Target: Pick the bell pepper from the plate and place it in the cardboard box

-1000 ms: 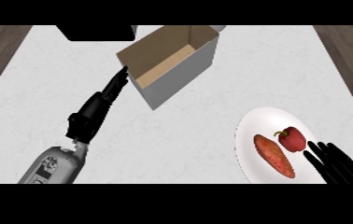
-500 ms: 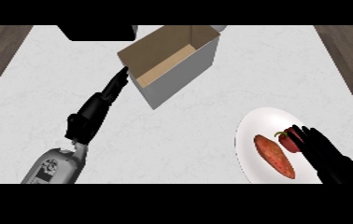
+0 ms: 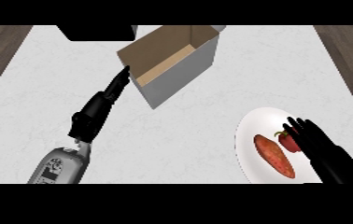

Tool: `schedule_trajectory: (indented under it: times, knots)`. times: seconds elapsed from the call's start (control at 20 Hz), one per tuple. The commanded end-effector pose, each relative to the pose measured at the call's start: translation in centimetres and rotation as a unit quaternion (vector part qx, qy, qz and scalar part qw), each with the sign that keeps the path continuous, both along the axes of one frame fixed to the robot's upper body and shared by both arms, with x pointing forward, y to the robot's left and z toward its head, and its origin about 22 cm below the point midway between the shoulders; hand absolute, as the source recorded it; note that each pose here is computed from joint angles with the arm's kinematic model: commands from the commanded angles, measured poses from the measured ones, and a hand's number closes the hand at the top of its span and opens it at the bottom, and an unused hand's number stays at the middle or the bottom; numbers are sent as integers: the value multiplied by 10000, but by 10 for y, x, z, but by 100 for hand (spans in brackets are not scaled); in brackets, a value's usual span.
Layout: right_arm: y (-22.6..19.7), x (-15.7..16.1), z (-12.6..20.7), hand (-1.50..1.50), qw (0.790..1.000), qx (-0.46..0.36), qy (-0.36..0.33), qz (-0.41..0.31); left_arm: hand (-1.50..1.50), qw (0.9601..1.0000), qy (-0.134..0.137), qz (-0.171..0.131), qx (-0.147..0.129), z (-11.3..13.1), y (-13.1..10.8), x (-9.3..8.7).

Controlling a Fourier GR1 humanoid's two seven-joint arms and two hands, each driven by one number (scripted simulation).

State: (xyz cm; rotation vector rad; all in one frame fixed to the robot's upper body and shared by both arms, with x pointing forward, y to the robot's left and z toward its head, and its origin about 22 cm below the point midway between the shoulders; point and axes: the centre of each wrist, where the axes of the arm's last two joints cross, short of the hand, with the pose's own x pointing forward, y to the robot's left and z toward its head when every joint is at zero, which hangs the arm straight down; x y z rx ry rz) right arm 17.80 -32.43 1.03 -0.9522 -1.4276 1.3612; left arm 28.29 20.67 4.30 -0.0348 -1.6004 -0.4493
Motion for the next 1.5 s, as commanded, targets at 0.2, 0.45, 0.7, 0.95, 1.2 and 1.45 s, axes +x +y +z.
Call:
schedule_trajectory:
  times: [0.2, 0.45, 0.7, 0.95, 1.2, 1.45]
  knots:
    - [3, -2, -35, -150, 9992, -242, 307, -7, 0, 10000, -43, -15, -21, 25, 4, -4]
    - [14, 11, -19, -150, 9987, -291, 396, -95, 0, 10000, 47, -28, -21, -12, 11, 13]
    - [4, 8, -44, -150, 9978, -385, 511, -147, 0, 10000, 15, 25, -29, -14, 1, 9]
    - [-10, 25, -40, -150, 9981, -431, 382, -224, 0, 10000, 28, -8, 53, -6, 4, -2]
    - [-15, 32, -54, -150, 9965, -683, 328, -351, 0, 10000, -42, -23, -16, 1, 2, 5]
    - [12, 38, -56, 150, 9963, -698, 456, -201, 0, 10000, -24, -23, 20, 14, -2, 5]
